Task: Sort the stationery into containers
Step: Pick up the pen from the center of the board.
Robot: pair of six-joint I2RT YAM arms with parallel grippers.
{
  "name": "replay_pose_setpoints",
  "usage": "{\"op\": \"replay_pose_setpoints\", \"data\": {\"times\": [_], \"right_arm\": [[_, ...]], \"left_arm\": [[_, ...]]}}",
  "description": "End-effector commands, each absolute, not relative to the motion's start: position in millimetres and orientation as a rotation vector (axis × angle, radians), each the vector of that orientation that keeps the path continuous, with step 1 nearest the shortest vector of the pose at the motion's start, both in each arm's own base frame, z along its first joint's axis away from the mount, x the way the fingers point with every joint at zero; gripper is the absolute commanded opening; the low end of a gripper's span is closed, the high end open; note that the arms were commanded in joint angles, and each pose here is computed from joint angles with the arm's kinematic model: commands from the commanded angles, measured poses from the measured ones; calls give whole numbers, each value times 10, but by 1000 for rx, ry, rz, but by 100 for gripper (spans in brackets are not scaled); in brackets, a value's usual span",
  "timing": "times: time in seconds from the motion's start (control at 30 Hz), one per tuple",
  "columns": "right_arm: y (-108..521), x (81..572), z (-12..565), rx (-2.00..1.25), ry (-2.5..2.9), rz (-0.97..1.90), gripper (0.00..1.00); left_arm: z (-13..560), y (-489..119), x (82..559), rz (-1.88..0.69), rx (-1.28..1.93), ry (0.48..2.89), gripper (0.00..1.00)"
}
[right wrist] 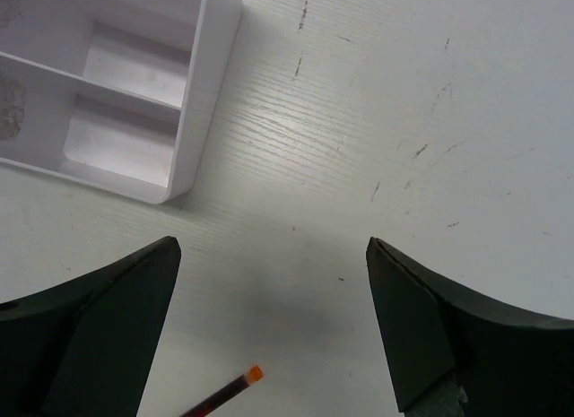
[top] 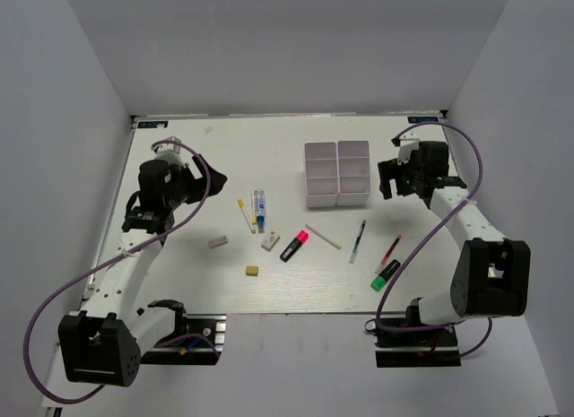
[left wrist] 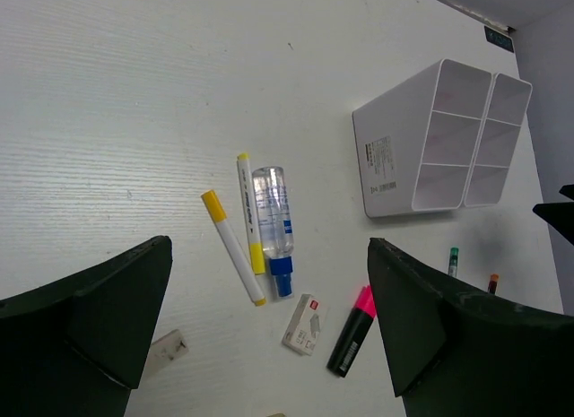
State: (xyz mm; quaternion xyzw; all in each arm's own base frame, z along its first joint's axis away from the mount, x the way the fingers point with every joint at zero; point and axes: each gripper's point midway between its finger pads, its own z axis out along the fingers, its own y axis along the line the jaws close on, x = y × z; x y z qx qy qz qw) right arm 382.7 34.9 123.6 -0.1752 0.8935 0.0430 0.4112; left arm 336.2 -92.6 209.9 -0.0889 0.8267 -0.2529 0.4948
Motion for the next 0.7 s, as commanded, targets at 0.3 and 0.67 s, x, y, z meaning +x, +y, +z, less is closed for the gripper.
{"op": "replay_pose_setpoints", "data": {"times": [0.3,0.67], "right_arm": [[501,3843,1503,-586,2177,178,90],[660,3659,1569,-839,2125,263,90]], "left_arm": [[2127,-987,3381,-646,-182,2008,99],[2097,-1170,3572,-731,-134,2065,61]]}}
